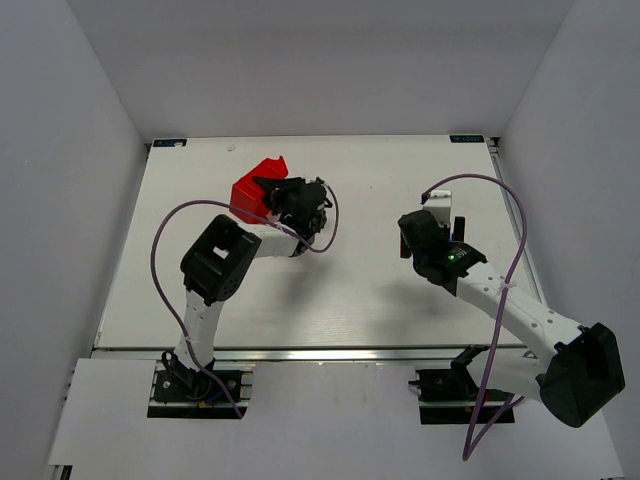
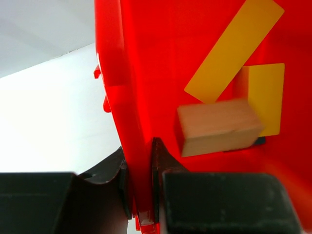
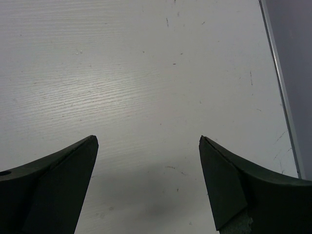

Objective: Build the wood block tower

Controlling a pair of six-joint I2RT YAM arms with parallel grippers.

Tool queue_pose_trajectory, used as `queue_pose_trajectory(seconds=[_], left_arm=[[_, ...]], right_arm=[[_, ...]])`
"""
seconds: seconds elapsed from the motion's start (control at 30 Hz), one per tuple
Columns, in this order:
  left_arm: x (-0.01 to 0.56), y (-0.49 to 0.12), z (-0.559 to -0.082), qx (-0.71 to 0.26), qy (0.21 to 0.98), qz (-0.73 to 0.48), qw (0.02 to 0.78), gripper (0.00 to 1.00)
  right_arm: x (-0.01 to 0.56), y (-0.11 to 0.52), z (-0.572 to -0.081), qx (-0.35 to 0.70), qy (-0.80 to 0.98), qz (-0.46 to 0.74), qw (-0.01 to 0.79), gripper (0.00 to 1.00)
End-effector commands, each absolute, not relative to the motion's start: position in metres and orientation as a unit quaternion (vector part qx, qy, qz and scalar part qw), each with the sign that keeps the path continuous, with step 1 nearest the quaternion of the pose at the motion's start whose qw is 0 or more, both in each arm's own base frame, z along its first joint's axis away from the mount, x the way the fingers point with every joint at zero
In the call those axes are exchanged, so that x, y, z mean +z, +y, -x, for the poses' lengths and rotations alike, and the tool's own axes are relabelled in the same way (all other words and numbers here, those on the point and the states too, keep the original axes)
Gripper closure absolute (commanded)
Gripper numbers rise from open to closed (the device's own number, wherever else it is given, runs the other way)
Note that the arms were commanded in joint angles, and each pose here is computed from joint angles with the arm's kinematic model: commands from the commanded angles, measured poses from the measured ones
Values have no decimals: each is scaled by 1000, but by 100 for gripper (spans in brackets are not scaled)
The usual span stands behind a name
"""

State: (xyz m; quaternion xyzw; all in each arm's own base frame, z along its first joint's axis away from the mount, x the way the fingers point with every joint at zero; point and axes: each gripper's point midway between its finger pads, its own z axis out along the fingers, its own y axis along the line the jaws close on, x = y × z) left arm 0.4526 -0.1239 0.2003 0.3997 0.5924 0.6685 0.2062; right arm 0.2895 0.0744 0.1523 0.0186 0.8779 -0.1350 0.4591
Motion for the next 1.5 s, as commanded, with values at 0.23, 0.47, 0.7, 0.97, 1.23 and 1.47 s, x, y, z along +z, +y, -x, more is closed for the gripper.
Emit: queue_pose_trajectory(seconds=[0.23,0.47,0.7,0.97,1.23,1.47], left_arm=[[198,-133,-439,679,588,-398,187,100],[192,-135,-438,679,584,-405,184,100],[194,-134,-439,677,586,-402,191,100],[243,-123,-447,625,640,-306,326,100],[302,-171,-428,186,765,-343,512,100],[277,-115,-443,158,815,-278,483,100]], right_arm=[[166,80,-296,-123,874,-18,470,11],[164,81,-296,-124,876,-16,466,11],[162,81,-296,-125,878,-12,462,11],[165,84,-296,-113,878,-14,465,11],[166,92,-297,-96,881,-5,463,11],[169,101,-301,-77,881,11,466,11]])
